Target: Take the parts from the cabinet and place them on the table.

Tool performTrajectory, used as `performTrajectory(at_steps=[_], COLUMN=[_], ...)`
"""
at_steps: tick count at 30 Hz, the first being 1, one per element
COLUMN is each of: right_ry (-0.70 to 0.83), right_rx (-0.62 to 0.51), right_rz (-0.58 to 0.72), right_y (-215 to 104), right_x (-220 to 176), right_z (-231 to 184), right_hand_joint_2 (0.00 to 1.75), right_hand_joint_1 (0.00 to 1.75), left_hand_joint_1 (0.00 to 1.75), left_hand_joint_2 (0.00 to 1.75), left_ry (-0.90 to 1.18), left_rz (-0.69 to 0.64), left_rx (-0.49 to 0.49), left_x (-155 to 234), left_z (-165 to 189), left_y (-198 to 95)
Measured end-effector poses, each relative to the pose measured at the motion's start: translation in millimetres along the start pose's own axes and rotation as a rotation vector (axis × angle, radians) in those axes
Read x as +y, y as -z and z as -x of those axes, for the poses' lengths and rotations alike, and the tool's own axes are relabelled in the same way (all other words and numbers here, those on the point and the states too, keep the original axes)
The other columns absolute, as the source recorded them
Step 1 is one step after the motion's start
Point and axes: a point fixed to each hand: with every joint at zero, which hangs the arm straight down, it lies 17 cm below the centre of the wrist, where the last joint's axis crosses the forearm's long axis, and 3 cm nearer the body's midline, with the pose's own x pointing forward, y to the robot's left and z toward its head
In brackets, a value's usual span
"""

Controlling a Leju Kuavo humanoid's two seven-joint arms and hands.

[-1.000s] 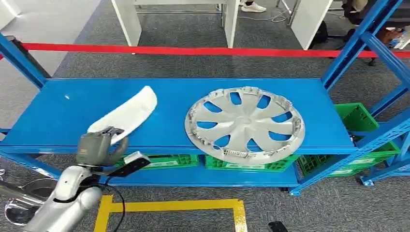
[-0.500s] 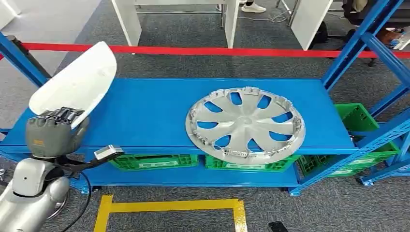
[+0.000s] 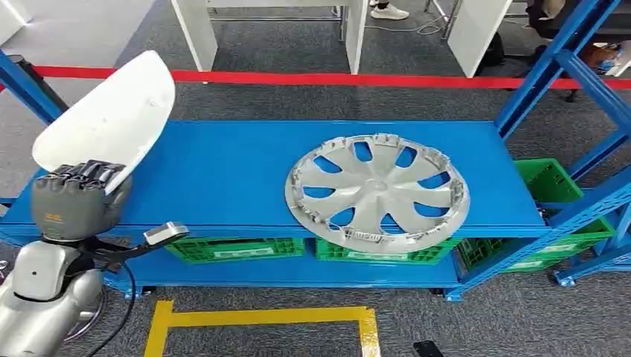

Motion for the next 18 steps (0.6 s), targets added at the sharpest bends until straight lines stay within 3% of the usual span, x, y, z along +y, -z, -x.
performTrajectory(at_steps=[4, 8, 12, 18], right_ry=[0.007, 0.021, 0.025, 0.018], right_rx=[0.000, -0.006, -0.006, 0.009], right_rz=[0.006, 0.017, 0.018, 0.011], right_y=[0, 0, 0, -1], right_x=[-1, -3, -3, 3], right_z=[0, -1, 1, 2], right_hand_joint_2=[0.00, 0.00, 0.00, 0.00], right_hand_joint_1=[0.00, 0.00, 0.00, 0.00], left_hand_joint_1=[1.75, 1.75, 1.75, 1.75], left_hand_joint_2=[1.75, 1.75, 1.75, 1.75], left_ry=[-0.011, -0.097, -0.114, -0.093], left_rz=[0.001, 0.118, 0.147, 0.189], left_rx=[0.010, 0.083, 0.101, 0.115], left_x=[-1, -29, -38, -45], left_z=[1, 15, 19, 30], left_y=[1, 2, 1, -19])
